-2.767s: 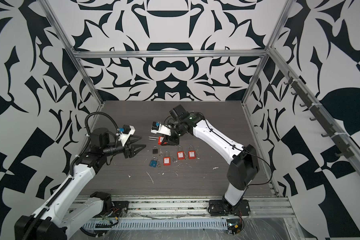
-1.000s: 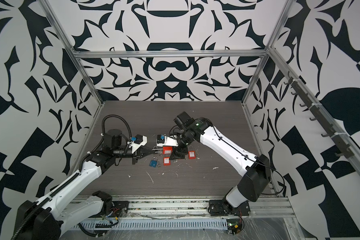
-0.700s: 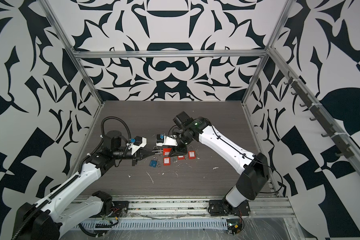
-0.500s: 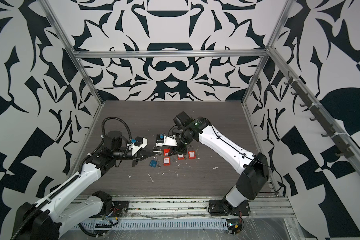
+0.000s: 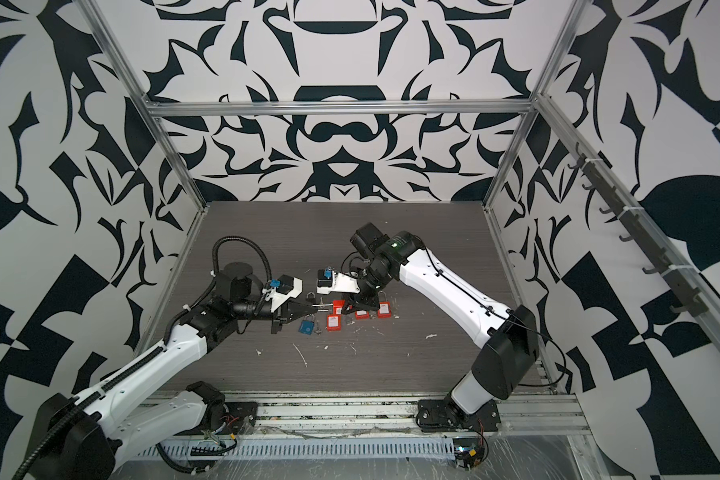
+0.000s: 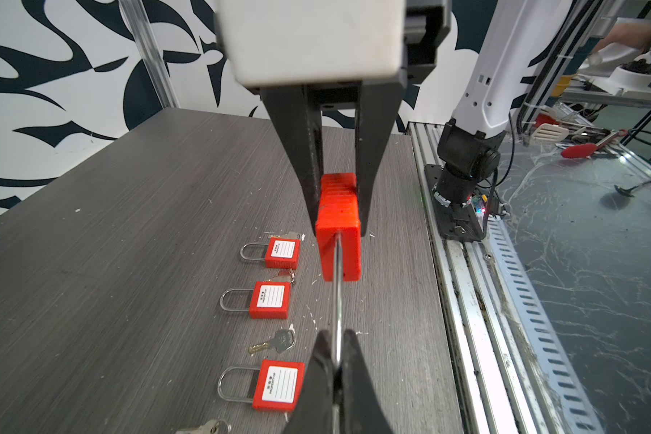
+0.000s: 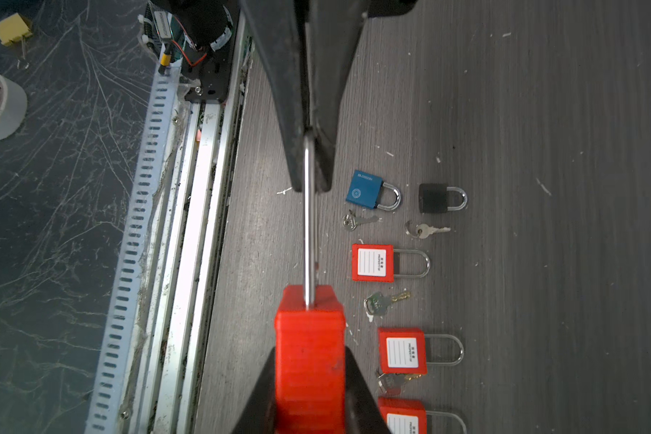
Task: Lock with the key
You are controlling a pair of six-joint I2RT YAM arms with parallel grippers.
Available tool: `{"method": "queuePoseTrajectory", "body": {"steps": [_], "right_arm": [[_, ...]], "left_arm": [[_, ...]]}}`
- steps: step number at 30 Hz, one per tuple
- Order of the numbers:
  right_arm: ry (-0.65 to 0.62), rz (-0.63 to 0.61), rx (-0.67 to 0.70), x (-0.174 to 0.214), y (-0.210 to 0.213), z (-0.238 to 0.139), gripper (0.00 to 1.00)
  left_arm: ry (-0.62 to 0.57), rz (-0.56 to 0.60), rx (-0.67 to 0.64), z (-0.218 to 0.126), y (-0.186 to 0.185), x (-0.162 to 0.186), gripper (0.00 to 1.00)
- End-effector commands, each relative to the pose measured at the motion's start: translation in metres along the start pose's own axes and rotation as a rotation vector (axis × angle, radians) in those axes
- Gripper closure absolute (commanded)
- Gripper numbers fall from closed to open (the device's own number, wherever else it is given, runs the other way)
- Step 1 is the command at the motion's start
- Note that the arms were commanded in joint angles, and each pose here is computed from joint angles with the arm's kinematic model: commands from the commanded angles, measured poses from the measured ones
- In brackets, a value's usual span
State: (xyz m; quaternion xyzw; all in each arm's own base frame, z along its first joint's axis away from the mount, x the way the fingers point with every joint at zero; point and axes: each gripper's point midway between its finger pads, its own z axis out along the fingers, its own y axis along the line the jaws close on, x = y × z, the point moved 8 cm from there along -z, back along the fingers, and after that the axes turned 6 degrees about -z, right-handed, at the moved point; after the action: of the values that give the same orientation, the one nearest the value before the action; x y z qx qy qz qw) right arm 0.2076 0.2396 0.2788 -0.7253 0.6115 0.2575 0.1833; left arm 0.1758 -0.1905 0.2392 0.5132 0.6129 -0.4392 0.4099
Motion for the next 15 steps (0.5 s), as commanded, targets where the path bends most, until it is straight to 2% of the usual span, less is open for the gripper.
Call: {"method": "queuePoseTrajectory", "body": {"steps": [1,10,15], "right_arm": [[-0.238,-0.131,-0.012,-0.040,0.003,-0.011,0.86],[-0.320,-0.167,0.003,-0.044,0.007,-0.016,0.87],[-0.316,-0.156,-0.002,-0.042,0.005,-0.015,0.87]], "left_arm": [[-0.028,0.085,0.011,0.014,-0.006,-0.005,1.00],[-0.053,0.185,-0.022,0.019,-0.018,-0.004,1.00],[-0.069,0.212,-0.032,0.015,-0.024,-0.004,1.00]]}}
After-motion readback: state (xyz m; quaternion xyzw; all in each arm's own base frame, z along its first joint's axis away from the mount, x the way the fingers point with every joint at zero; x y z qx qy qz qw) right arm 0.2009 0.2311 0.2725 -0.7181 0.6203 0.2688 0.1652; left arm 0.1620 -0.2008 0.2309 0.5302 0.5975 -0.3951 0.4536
